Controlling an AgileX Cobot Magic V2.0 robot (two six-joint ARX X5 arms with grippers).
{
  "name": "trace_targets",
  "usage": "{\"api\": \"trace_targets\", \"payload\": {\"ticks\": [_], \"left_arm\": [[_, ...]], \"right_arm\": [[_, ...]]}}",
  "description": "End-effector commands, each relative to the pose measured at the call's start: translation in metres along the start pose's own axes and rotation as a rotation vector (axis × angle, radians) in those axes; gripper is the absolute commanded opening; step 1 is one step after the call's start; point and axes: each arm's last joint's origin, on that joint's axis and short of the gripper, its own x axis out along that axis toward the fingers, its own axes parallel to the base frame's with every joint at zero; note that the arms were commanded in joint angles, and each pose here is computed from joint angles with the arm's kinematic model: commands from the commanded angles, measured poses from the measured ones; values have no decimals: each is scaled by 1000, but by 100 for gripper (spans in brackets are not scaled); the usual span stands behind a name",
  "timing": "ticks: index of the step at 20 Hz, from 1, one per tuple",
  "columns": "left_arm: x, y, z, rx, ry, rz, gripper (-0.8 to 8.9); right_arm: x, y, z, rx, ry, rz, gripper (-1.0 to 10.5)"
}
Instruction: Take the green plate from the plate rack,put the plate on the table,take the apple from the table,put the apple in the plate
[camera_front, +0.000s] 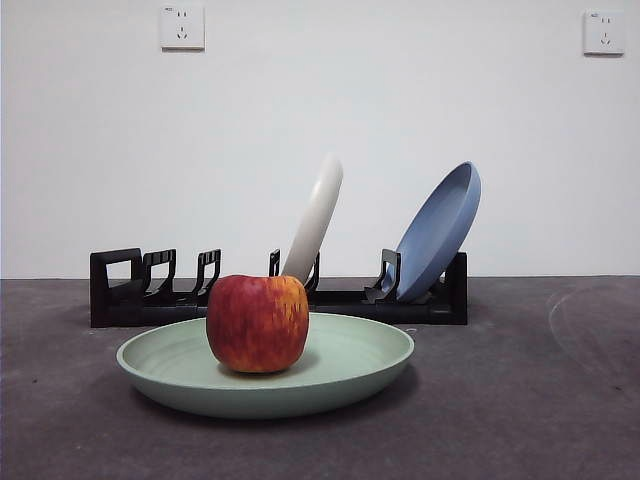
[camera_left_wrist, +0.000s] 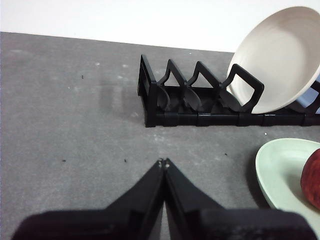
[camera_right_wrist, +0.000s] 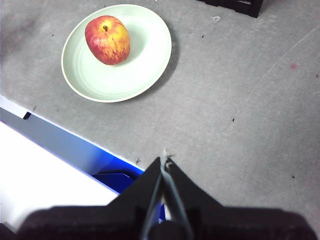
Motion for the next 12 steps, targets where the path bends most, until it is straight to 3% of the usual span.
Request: {"api": "trace_targets", "payload": {"ticks": [1, 8, 12], "left_arm": [[1, 1, -2, 10, 7, 6, -3], [3, 1, -4, 6, 36, 10, -3], [3, 1, -4, 6, 42, 11, -3]], "right_arm": [[2, 0, -1, 9, 4, -2, 1], [2, -2, 0, -25, -25, -56, 1], [3, -5, 21, -37, -262, -219, 1]]}}
